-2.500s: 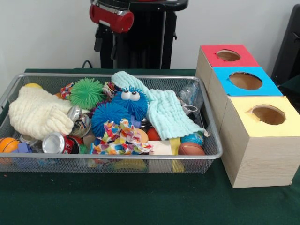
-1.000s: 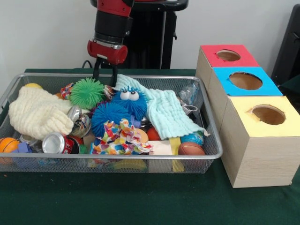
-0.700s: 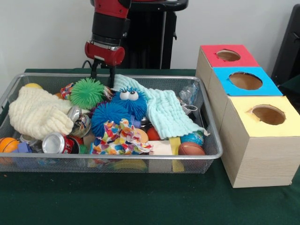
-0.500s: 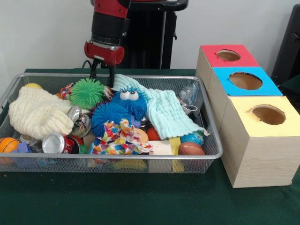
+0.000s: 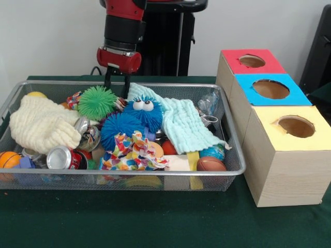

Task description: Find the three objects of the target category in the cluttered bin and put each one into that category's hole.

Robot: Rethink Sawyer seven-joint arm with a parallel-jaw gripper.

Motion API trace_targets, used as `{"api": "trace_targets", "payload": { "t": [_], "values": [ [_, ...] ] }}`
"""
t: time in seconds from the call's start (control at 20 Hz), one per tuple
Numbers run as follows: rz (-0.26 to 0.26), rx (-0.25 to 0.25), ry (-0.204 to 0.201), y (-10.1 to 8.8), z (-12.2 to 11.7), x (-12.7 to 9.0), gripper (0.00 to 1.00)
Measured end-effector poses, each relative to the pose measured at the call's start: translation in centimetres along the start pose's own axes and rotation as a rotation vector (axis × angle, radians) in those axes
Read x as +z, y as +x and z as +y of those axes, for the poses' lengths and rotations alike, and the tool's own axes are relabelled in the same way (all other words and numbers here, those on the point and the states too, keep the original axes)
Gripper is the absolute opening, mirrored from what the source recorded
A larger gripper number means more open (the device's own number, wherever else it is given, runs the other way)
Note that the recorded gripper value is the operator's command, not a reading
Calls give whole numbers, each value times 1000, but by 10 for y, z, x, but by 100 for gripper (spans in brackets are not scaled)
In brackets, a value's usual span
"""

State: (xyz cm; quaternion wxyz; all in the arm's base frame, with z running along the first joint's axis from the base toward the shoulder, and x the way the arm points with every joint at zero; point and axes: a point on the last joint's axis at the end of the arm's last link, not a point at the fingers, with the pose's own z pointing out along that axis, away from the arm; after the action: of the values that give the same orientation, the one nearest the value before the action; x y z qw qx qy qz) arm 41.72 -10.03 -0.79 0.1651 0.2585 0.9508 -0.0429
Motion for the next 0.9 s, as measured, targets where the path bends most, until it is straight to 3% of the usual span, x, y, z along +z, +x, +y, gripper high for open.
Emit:
{"api": "trace_targets", "payload": {
  "t": [0.05,0.1,0.3,0.35,0.6,0.9],
  "values": [
    [-9,-5,-6,-1,3,0,100],
    [-35,-15,-24,-3,9,-1,0],
    [-66,-26,-44,-5,16,-1,0],
    [-100,-35,-66,-8,23,-2,0],
    [-166,-40,-103,-15,30,-4,0],
    [-183,-46,-113,-18,35,-6,0]
  ]
}}
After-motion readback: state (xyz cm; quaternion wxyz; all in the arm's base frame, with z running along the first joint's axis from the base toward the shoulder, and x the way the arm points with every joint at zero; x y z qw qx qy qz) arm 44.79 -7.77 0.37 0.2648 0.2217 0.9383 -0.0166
